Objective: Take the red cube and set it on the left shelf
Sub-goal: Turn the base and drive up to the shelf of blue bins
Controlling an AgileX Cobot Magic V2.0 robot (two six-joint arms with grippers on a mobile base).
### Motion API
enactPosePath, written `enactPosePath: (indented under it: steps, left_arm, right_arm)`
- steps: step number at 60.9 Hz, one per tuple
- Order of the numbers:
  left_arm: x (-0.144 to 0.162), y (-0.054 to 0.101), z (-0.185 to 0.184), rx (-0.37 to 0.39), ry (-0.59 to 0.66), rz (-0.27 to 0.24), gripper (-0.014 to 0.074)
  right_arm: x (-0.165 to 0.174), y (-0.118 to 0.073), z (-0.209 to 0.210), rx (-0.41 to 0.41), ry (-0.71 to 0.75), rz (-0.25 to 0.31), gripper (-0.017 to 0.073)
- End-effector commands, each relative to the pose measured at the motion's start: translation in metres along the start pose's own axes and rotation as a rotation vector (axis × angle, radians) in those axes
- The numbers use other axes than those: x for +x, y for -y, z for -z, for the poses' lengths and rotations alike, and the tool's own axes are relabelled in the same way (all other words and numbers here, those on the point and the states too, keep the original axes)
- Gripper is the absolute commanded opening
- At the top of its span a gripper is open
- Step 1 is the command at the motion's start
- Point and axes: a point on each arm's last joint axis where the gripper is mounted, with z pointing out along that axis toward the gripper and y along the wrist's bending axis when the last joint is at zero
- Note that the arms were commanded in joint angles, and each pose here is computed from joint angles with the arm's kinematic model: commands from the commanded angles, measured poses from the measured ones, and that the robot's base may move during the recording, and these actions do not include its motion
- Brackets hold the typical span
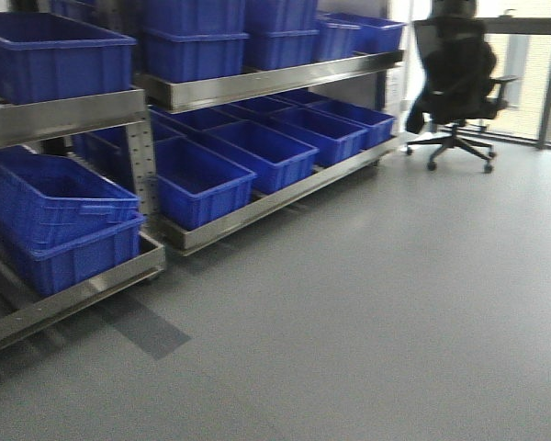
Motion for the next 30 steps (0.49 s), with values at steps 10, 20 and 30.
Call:
enactPosePath:
  steps: [10, 20, 30]
  left_arm:
    - [-0.0009, 0.0006, 0.0002, 0.011, 0.079, 0.008, 0.0101]
    - [-0.0009, 0.0006, 0.0002, 0.011, 0.079, 0.008, 0.0101]
    - [-0.0009, 0.0006, 0.0002, 0.011, 0.079, 0.008, 0.0101]
  right_arm:
    - [-0.0145, -0.0019, 0.0021, -0.011, 0.093, 0.019, 0.0165]
    - [-0.0145, -0.0019, 0.0021, -0.011, 0.093, 0.019, 0.0165]
    - [-0.0145, -0.0019, 0.0021, -0.011, 0.093, 0.019, 0.0165]
